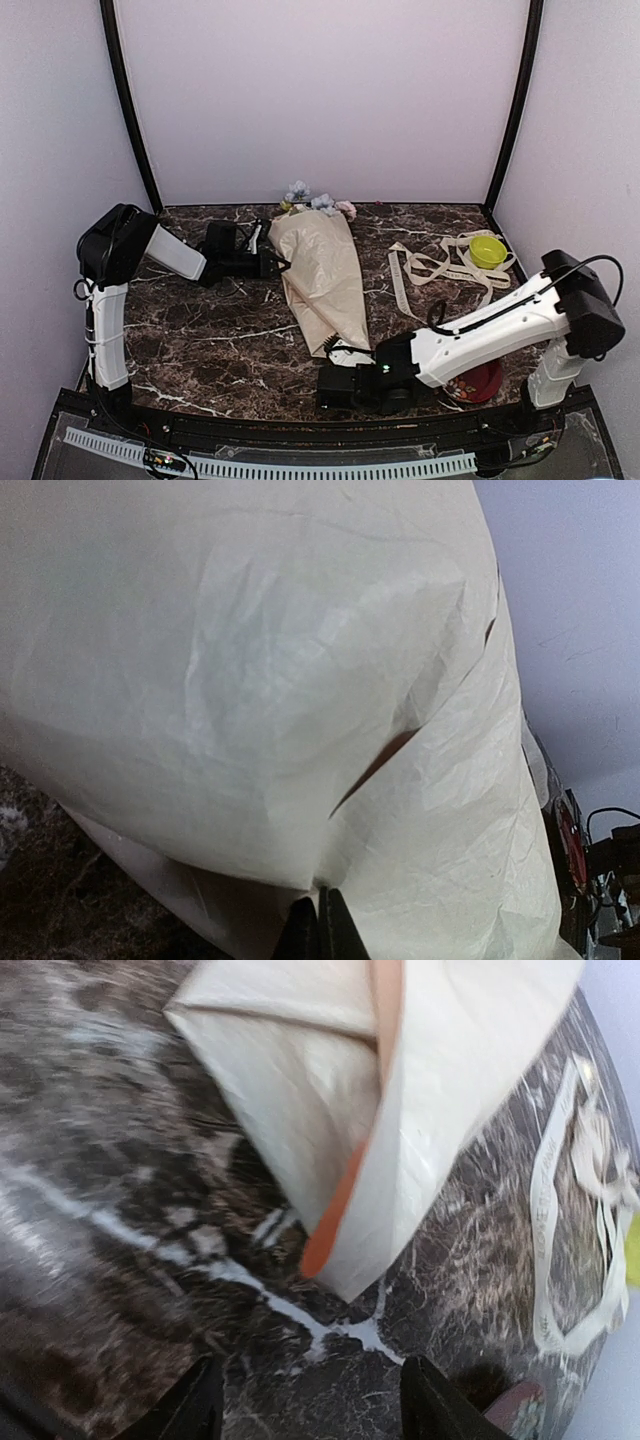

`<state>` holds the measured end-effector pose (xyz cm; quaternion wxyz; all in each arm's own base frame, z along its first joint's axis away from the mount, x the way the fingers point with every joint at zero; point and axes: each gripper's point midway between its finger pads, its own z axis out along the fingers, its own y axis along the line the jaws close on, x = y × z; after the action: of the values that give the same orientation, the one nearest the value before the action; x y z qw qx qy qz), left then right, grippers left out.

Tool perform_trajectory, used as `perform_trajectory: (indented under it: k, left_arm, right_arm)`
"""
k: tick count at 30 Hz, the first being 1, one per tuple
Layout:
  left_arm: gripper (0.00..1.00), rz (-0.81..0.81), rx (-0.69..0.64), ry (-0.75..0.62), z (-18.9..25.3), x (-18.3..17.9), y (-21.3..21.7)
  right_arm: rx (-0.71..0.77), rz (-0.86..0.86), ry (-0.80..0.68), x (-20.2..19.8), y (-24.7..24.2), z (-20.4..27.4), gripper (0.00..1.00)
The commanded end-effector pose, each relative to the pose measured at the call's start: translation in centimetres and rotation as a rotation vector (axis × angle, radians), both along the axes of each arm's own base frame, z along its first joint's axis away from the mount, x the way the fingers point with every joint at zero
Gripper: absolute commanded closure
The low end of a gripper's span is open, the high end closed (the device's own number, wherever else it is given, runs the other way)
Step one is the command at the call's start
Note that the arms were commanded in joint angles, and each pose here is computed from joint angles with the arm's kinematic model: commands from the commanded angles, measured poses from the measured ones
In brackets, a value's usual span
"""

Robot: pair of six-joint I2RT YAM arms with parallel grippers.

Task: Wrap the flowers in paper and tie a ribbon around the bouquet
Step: Press the fold line on the folded bouquet.

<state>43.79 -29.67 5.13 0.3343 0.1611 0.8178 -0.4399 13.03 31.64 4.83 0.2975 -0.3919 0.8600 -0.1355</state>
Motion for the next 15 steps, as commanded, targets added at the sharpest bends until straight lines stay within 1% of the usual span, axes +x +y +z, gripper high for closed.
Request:
perform_trajectory:
  k: [1,2,4,6,7,8,11,14,15]
  left_arm:
    - [1.00,-0.010,0.009,-0.010,0.1,0.4,0.3]
    - [1.00,-0.012,0.007,-0.010,0.1,0.4,0.2]
    - [1.00,-0.014,0.007,-0.012,0.1,0.4,0.2]
    - [1.00,-0.018,0.008,-0.011,0.1,0.2,0.2]
    - [1.00,-0.021,0.007,-0.011,0.1,0.2,0.2]
    - [1.00,-0.024,0.007,-0.010,0.1,0.1,0.2]
    - [1.00,-0.029,0.008,-0.004,0.0,0.1,0.2]
    - [1.00,-0.033,0.014,0.001,-0.1,0.0,0.2]
    - [1.00,-0.034,0.016,0.002,-0.2,-0.1,0.2]
  right_arm:
    - [0.225,0.261,0.101,-2.9,3.2,5.5,0.34]
    - [0.295,0.308,0.135,-3.3,3.7,6.8,0.33]
    - [0.427,0.319,0.185,-2.6,4.0,8.9,0.32]
    - [0.524,0.239,0.192,0.4,3.4,10.1,0.35]
    - [0.558,0.190,0.190,2.0,3.0,10.4,0.38]
    - [0.573,0.126,0.177,4.2,2.3,10.1,0.45]
    - [0.540,0.017,0.162,7.7,1.7,8.7,0.60]
    - [0.479,-0.036,0.191,9.3,1.8,6.3,0.70]
    - [0.439,-0.040,0.208,9.5,1.9,4.8,0.73]
